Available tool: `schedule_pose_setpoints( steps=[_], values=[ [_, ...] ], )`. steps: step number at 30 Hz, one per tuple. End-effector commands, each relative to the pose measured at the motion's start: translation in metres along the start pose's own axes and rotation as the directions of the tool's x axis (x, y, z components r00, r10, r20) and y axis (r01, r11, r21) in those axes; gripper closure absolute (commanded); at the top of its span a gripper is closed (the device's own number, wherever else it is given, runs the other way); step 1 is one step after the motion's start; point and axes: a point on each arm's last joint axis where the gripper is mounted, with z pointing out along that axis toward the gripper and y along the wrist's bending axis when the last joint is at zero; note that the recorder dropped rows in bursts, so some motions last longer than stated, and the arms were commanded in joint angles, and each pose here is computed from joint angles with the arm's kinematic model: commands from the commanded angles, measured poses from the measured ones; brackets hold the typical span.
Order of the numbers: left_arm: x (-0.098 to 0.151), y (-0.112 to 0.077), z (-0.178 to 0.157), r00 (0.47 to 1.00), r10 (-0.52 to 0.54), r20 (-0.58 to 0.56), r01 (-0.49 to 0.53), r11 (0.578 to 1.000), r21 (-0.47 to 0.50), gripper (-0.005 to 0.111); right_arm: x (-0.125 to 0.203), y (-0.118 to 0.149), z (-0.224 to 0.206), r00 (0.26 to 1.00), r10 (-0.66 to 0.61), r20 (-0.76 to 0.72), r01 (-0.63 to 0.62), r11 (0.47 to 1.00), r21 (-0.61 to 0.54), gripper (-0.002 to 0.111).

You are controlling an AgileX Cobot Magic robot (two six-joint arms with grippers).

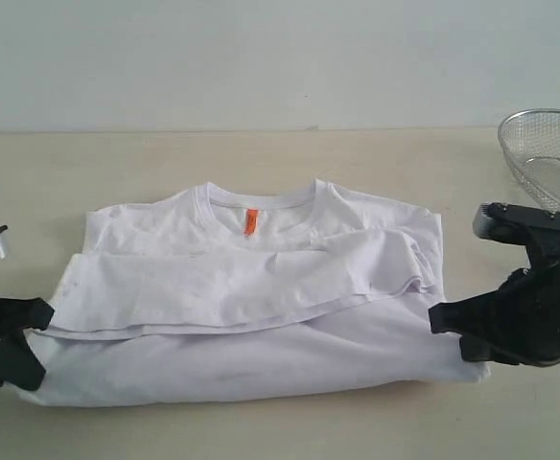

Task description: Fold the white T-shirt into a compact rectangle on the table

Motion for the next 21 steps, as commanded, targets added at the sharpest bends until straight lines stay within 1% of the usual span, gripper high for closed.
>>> schedule_pose_setpoints(
  steps=[1,5,10,13,21],
  values=[
    [0.002,0.0021,-0.0016,1.0,0.006,-0.006,-0.006,0.999,-0.04,0.102,0.0008,-0.0059,-0.0021,1.0,-0.003,0.01,0.003,0.999,0.048,0.108],
    [0.0037,0.0064,-0.0019,0.999,-0.023,-0.023,0.021,0.996,-0.088,0.102,0.0009,-0.008,-0.0022,1.0,-0.011,0.008,0.01,0.997,0.071,0.108],
    [0.0034,0.0063,-0.0019,0.999,-0.027,-0.019,0.025,0.996,-0.086,0.102,0.0026,-0.0086,-0.0022,1.0,-0.009,-0.01,0.01,0.997,0.077,0.108],
    [0.0038,0.0069,-0.0021,0.999,-0.024,-0.023,0.022,0.996,-0.089,0.102,0.0027,-0.0096,-0.0023,0.999,-0.041,-0.015,0.042,0.995,0.088,0.108],
    [0.0071,0.0064,-0.0022,0.998,-0.02,-0.06,0.015,0.996,-0.085,0.102,0.002,-0.0107,-0.0024,0.998,-0.057,-0.009,0.058,0.993,0.1,0.108]
  ],
)
